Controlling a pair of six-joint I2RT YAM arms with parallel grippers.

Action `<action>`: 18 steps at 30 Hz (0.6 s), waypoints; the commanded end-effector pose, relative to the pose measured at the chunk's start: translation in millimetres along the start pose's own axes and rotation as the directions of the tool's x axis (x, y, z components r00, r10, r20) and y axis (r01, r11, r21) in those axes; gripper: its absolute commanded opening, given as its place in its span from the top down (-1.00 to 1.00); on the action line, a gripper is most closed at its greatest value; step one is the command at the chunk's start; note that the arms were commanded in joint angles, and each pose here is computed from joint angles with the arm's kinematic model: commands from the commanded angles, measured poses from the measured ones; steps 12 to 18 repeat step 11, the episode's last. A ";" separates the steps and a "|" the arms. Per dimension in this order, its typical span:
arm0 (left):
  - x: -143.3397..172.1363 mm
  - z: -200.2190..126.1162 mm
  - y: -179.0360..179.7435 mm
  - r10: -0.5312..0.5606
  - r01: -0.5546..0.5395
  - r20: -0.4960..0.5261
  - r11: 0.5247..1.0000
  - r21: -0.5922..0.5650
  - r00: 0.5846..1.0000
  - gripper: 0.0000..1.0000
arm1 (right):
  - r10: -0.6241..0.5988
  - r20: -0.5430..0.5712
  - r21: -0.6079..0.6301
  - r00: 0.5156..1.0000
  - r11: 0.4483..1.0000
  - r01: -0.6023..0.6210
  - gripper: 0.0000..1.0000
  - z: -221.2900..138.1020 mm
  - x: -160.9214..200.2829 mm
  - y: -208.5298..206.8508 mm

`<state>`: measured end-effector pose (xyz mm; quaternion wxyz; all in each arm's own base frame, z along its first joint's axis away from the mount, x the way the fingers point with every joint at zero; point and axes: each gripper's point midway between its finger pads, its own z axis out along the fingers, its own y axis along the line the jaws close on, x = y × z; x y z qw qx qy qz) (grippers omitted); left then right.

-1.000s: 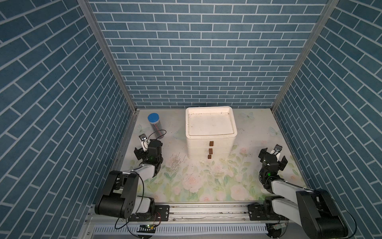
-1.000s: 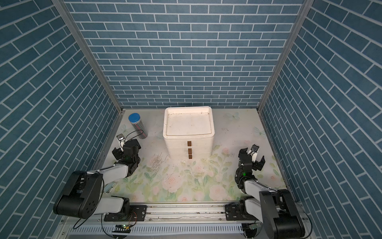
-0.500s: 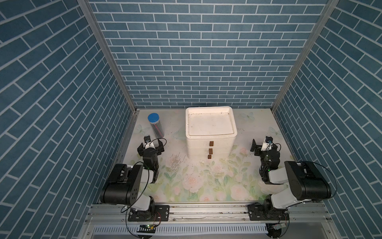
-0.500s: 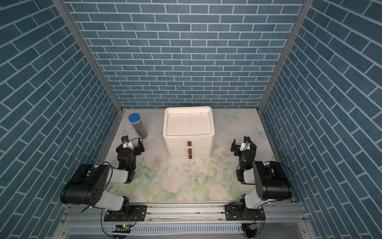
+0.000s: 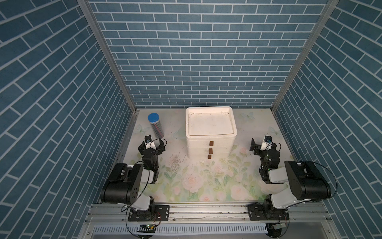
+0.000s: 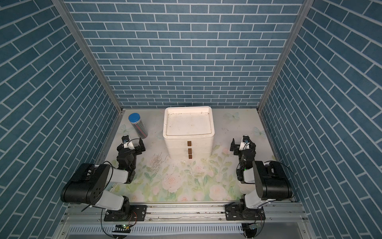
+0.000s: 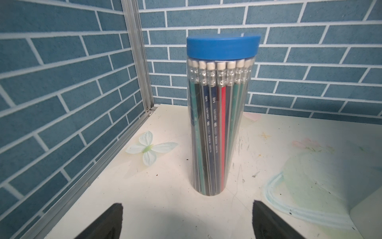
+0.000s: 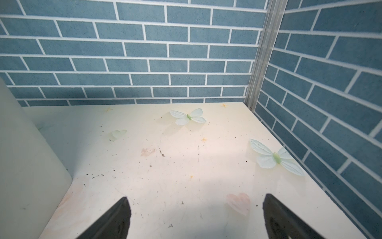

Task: Place the umbrella in the drawer by color
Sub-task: Reset both arms

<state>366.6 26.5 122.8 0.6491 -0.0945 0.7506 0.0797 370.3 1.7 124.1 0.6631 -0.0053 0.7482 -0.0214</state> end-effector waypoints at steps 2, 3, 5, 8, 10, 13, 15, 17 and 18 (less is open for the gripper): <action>-7.5 0.1 -0.7 0.001 -0.002 0.028 1.000 0.008 1.000 -0.99 | -0.032 0.010 -0.012 0.999 0.999 0.032 -1.00 0.1 -2.7 2.3; -6.7 0.3 -0.5 0.002 -0.002 0.026 1.000 0.007 1.000 -1.00 | -0.032 0.011 -0.013 0.999 0.999 0.032 -1.00 0.3 -3.0 2.4; -6.5 0.1 -0.5 0.002 -0.003 0.026 1.000 0.007 1.000 -1.00 | -0.032 0.010 -0.010 0.999 0.999 0.032 -1.00 0.1 -2.6 1.9; -6.9 0.2 -0.6 0.002 -0.002 0.027 1.000 0.008 1.000 -1.00 | -0.041 -0.001 -0.007 0.999 0.999 0.041 -1.00 3.9 -2.0 3.7; -7.3 0.3 -0.6 0.002 -0.002 0.028 1.000 0.008 1.000 -1.00 | -0.043 0.003 -0.004 0.999 0.999 0.043 -1.00 2.6 -2.5 3.5; -6.7 0.2 -0.6 0.002 -0.002 0.026 1.000 0.007 1.000 -1.00 | -0.045 0.006 -0.009 0.999 0.999 0.045 -1.00 0.9 -2.7 4.1; -6.7 0.2 -0.6 0.002 -0.002 0.026 1.000 0.007 1.000 -1.00 | -0.045 0.006 -0.009 0.999 0.999 0.045 -1.00 0.9 -2.7 4.1; -6.7 0.2 -0.6 0.002 -0.002 0.026 1.000 0.007 1.000 -1.00 | -0.045 0.006 -0.009 0.999 0.999 0.045 -1.00 0.9 -2.7 4.1; -6.7 0.2 -0.6 0.002 -0.002 0.026 1.000 0.007 1.000 -1.00 | -0.045 0.006 -0.009 0.999 0.999 0.045 -1.00 0.9 -2.7 4.1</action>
